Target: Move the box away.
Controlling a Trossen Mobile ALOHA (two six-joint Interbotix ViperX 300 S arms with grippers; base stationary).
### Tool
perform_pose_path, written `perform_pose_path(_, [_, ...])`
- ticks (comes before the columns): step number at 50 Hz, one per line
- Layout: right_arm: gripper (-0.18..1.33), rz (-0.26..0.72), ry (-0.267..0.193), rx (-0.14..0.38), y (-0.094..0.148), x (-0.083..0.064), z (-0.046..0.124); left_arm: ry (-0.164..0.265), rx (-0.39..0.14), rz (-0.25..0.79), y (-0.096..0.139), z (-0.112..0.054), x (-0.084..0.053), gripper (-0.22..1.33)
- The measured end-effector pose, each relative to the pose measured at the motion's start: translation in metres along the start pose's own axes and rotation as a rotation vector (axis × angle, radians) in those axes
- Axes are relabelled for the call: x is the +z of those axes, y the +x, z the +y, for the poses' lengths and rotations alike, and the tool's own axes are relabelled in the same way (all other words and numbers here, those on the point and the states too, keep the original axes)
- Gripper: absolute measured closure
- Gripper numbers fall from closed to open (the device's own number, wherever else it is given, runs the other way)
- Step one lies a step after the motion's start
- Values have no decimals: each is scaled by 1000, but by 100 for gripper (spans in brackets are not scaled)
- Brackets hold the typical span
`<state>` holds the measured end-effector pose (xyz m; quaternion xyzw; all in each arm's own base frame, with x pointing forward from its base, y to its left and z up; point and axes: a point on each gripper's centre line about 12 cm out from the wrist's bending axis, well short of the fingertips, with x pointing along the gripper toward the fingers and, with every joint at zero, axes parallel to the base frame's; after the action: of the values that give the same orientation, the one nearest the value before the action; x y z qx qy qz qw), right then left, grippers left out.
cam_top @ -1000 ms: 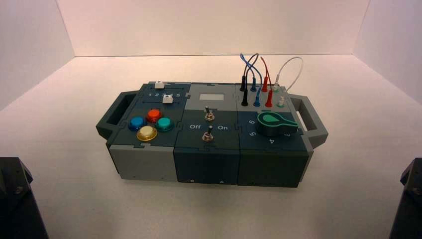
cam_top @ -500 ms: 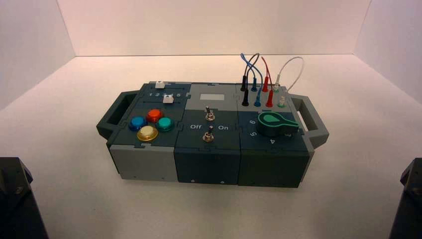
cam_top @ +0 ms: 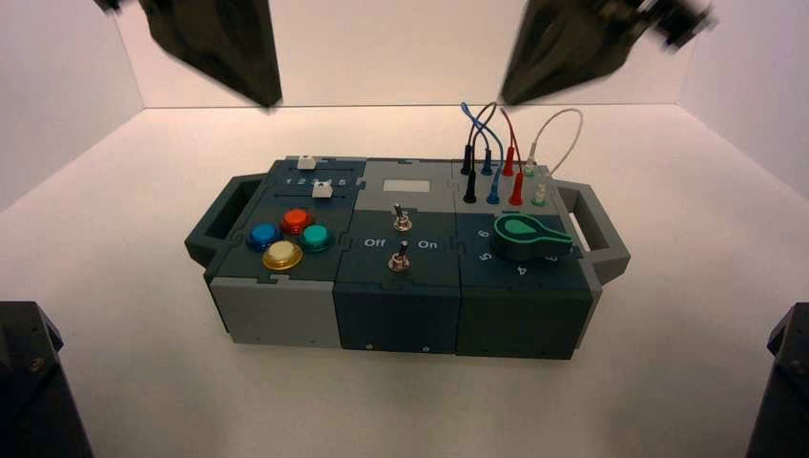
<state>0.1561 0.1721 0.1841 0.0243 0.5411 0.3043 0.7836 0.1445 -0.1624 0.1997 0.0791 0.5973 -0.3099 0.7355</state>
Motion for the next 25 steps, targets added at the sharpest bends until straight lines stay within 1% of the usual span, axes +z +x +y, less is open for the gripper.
perform_pose_path(3, [129, 61, 5, 15, 13, -8, 7, 7, -17, 70, 12, -9, -5, 127])
perform_pose_path(4, [129, 67, 4, 17, 14, -8, 7, 9, -19, 88, 16, -10, -7, 127])
perform_pose_path(7, [129, 131, -2, 23, 26, -17, 13, 13, -24, 135, 25, -14, -13, 127])
perform_pose_path(10, [129, 160, -1, 24, 32, -21, 15, 22, -26, 194, 37, -19, -21, 127])
perform_pose_path(13, [129, 193, 5, 24, 38, -26, 17, 20, -21, 235, 46, -20, -27, 128])
perform_pose_path(14, [129, 195, 4, 25, 38, -27, 17, 20, -21, 235, 46, -20, -27, 128])
perform_pose_path(18, [129, 222, 14, 23, 42, -33, 16, 13, -11, 277, 57, -18, -34, 127])
perform_pose_path(23, [129, 259, 24, 13, 46, -39, 13, 4, 0, 305, 65, -15, -38, 128])
perform_pose_path(25, [129, 293, 30, 3, 49, -45, 11, 2, 4, 314, 68, -15, -38, 127])
